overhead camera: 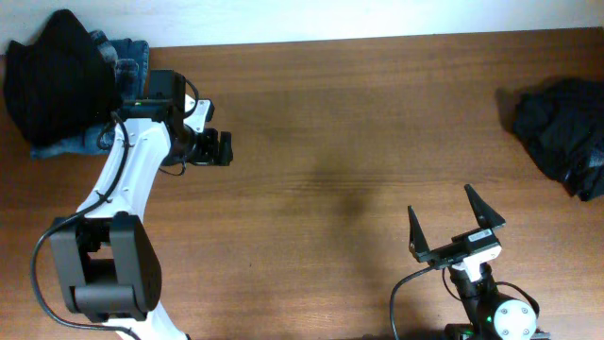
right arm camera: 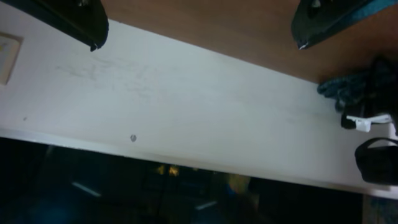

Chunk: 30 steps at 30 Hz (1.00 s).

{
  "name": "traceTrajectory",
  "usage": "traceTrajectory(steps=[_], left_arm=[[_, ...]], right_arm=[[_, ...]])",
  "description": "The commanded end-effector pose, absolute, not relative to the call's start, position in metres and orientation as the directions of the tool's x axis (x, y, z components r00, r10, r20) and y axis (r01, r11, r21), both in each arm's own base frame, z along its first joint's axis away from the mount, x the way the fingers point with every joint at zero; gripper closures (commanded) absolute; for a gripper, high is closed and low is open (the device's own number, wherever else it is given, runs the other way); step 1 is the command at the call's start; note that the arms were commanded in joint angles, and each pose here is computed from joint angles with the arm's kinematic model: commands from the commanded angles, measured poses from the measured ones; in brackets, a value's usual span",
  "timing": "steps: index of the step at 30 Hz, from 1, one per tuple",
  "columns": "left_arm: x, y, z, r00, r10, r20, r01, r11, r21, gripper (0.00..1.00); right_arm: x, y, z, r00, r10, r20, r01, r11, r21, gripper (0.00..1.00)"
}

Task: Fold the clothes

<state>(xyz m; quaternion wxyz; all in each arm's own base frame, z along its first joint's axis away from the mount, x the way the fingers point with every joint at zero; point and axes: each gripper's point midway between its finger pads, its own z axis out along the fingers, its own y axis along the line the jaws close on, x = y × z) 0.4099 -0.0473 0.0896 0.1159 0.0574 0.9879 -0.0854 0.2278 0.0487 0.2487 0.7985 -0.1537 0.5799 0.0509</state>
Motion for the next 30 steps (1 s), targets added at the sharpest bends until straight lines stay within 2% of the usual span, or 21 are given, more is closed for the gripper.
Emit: traceTrajectory(steps=[1, 7, 21, 30], left_arm=[[0.409, -0.05, 0.087, -0.968, 0.094, -0.232, 0.136, 0.976, -0.17, 0.01], [0.409, -0.05, 0.087, -0.968, 0.094, -0.232, 0.136, 0.976, -0.17, 0.01], [0.409, -0.05, 0.087, -0.968, 0.094, -0.232, 0.136, 0.976, -0.17, 0.01], [0.409, -0.05, 0.087, -0.968, 0.094, -0.232, 0.136, 0.976, -0.169, 0.01]], right_arm=[[0.227, 0.047, 0.251, 0.339, -0.072, -0.938, -0.252, 0.954, -0.164, 0.01], [0.231, 0.033, 0.249, 0.3, 0.021, -0.954, -0.206, 0.978, -0.043, 0.01], [0.246, 0.008, 0.158, -0.071, 0.041, -0.997, -0.062, 0.997, 0.045, 0.01], [0.246, 0.006, 0.158, -0.071, 0.034, -0.997, -0.05, 0.998, 0.038, 0.01]])
